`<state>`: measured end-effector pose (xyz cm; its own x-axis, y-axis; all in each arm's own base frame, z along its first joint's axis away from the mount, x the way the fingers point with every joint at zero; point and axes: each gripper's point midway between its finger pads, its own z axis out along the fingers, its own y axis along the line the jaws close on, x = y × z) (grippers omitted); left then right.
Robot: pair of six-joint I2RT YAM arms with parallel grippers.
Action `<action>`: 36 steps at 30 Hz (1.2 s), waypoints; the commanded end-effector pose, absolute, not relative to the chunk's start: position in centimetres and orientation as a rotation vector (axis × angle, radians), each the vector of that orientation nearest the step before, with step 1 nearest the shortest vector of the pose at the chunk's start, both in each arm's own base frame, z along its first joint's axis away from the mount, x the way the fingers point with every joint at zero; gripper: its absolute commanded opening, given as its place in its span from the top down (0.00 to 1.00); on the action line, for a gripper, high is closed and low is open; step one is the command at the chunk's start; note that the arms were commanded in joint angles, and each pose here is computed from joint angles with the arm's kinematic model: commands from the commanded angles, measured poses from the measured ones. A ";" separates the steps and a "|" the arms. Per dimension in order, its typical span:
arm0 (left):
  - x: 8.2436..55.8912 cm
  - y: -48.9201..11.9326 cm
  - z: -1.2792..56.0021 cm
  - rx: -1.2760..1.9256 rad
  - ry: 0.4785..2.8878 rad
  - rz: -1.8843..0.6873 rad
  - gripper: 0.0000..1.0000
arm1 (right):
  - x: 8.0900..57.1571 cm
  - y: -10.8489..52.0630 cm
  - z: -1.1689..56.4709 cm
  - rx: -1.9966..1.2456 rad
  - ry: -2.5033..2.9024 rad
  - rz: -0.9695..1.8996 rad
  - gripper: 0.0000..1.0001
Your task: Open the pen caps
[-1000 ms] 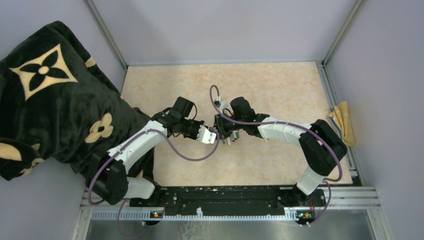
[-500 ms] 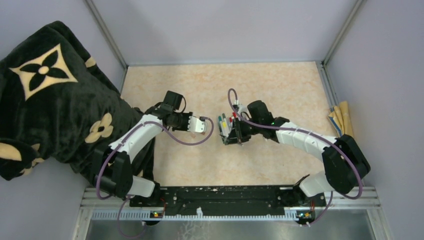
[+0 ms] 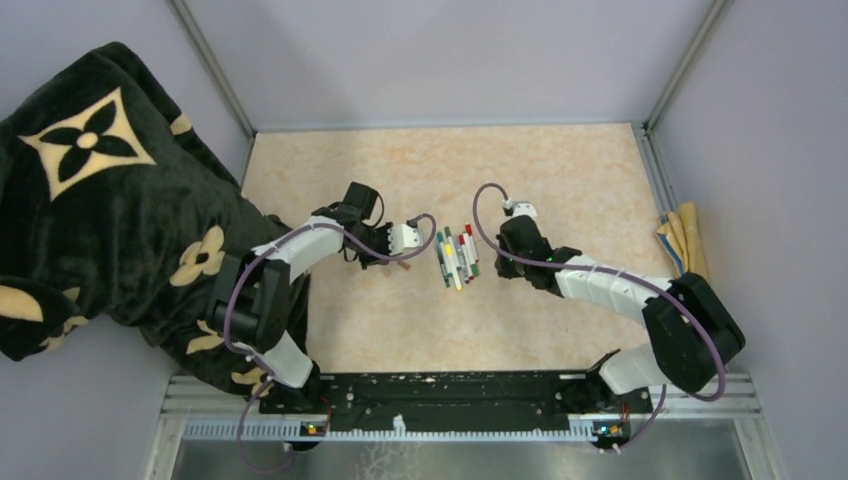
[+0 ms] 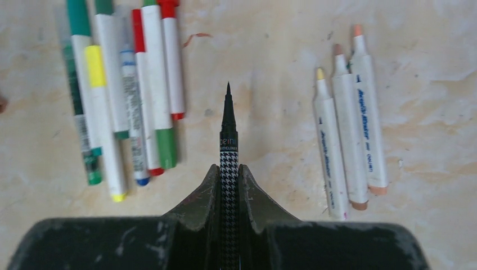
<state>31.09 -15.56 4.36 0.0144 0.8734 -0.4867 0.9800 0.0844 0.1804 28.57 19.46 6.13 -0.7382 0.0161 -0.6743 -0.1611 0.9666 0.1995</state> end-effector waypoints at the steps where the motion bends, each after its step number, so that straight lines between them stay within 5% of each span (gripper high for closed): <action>1: 32.3 -16.2 4.1 1.723 1.946 -0.324 1.00 | 31.9 16.9 5.7 0.033 2.287 0.105 1.00; 5: 32.4 -16.2 3.7 1.717 1.962 -0.331 0.96 | 32.2 16.7 4.3 0.033 2.304 0.065 1.00; 12: 32.1 -15.3 2.0 1.736 2.021 -0.302 0.89 | 32.0 16.3 2.6 0.058 2.346 0.079 0.77; 21: 33.0 -15.7 2.9 1.683 2.003 -0.285 0.52 | 32.0 16.3 3.2 0.087 2.351 0.148 0.75; 36: 35.9 -16.2 10.9 1.465 1.965 -0.436 0.49 | 32.4 15.4 8.6 0.050 2.255 0.186 0.80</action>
<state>35.41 -15.86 6.71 -0.1456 0.8065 -0.5731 0.9497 0.2763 0.1476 32.03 15.53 5.94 -0.6733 0.1111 -0.7310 0.0058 0.9894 0.1450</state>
